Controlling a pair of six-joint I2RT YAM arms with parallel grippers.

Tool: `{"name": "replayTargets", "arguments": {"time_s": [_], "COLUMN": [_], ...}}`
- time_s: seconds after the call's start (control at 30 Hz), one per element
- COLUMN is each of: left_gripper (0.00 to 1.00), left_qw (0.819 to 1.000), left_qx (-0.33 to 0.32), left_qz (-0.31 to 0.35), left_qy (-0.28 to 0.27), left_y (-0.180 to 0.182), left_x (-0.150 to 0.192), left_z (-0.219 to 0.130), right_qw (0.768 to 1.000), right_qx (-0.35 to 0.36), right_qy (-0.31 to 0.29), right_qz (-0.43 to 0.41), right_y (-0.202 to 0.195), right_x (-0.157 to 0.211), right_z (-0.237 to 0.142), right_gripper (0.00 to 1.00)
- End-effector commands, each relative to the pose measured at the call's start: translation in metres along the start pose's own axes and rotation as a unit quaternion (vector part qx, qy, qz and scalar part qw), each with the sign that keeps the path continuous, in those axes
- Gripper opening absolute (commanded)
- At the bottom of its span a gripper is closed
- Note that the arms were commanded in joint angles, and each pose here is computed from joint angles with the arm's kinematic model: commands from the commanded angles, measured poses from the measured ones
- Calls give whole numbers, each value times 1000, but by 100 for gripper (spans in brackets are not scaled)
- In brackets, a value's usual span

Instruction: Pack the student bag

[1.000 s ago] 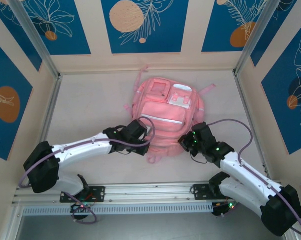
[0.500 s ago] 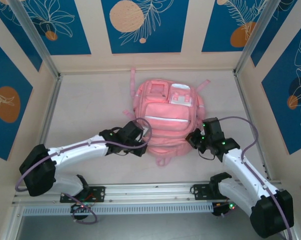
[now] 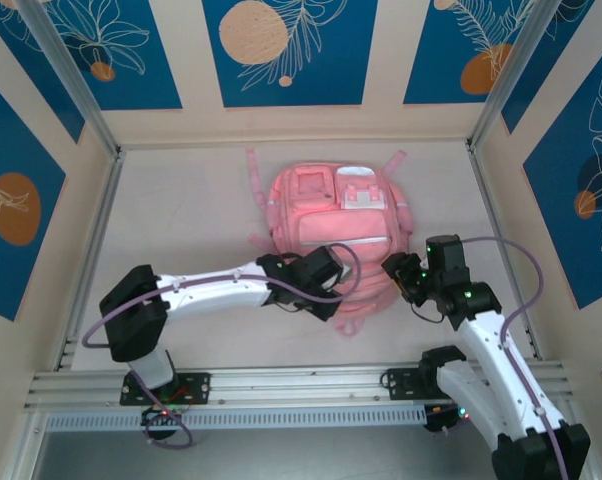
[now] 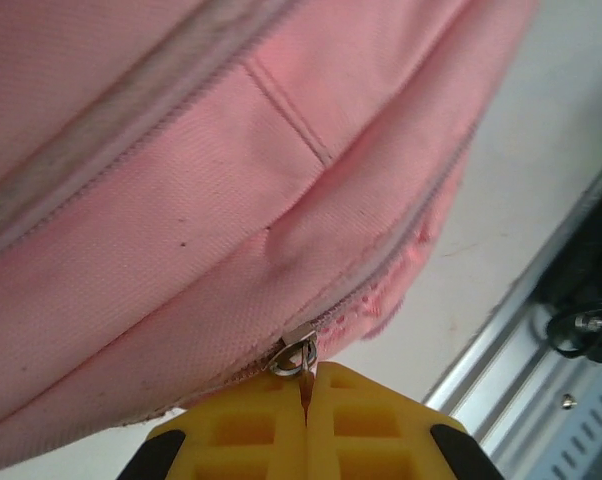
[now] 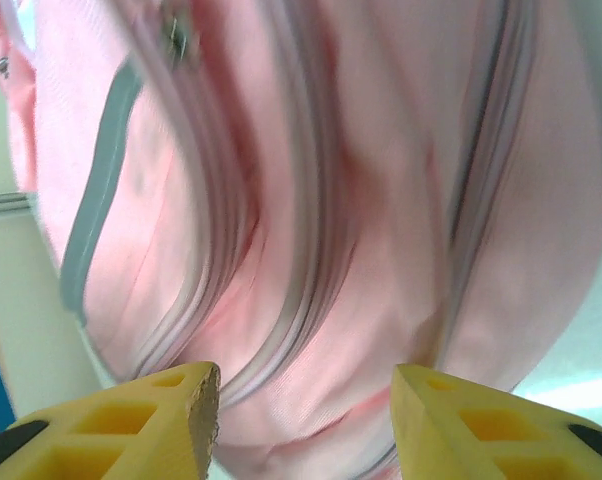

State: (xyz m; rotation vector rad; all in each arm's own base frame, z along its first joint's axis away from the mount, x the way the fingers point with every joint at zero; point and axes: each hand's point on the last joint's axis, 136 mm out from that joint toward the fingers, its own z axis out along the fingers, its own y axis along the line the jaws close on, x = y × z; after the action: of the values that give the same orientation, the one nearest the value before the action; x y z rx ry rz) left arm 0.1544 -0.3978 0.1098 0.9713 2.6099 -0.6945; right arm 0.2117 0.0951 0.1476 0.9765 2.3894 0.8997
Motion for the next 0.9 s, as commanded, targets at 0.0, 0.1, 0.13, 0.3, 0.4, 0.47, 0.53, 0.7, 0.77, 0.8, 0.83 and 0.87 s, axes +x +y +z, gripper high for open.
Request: {"name": "replayTargets", "arguments": {"time_s": [0.0, 0.1, 0.13, 0.3, 0.4, 0.47, 0.53, 0.7, 0.77, 0.8, 0.83, 0.87], "left_gripper": [0, 0, 0, 0, 0, 0, 0, 0, 0, 0, 0, 0], "left_qw": [999, 998, 998, 997, 997, 997, 997, 997, 998, 998, 999, 999], "left_qx": [41, 48, 51, 59, 60, 61, 61, 57, 49, 40, 30, 19], "left_qz": [31, 41, 42, 41, 39, 38, 37, 37, 38, 37, 35, 34], "left_qy": [-10, -12, -14, -21, -21, -21, -23, -27, -27, -26, -24, -23], "left_y": [-34, -44, -46, -49, -49, -49, -49, -47, -43, -40, -34, -29], "left_x": [-15, -19, -20, -24, -22, -21, -21, -21, -20, -18, -16, -12], "left_z": [-4, -5, -5, -8, -7, -7, -8, -10, -11, -11, -11, -11], "right_qw": [998, 997, 996, 992, 991, 989, 990, 992, 993, 994, 994, 995], "right_qx": [16, 23, 25, 3, -36, -50, -47, -14, -1, 11, 20, 25], "right_qy": [32, 42, 43, 69, 80, 87, 93, 91, 81, 70, 59, 51], "right_qz": [52, 65, 71, 110, 104, 104, 98, 85, 85, 84, 84, 82], "right_y": [-14, -20, -22, -24, -12, -5, -1, -10, -17, -22, -26, -29], "right_x": [22, 30, 31, 46, 51, 55, 59, 66, 63, 60, 57, 54], "right_z": [-7, -10, -10, 2, 15, 23, 31, 47, 50, 49, 48, 46], "right_gripper": [49, 50, 51, 54, 53, 51, 48, 24, 10, 4, 0, 0]}}
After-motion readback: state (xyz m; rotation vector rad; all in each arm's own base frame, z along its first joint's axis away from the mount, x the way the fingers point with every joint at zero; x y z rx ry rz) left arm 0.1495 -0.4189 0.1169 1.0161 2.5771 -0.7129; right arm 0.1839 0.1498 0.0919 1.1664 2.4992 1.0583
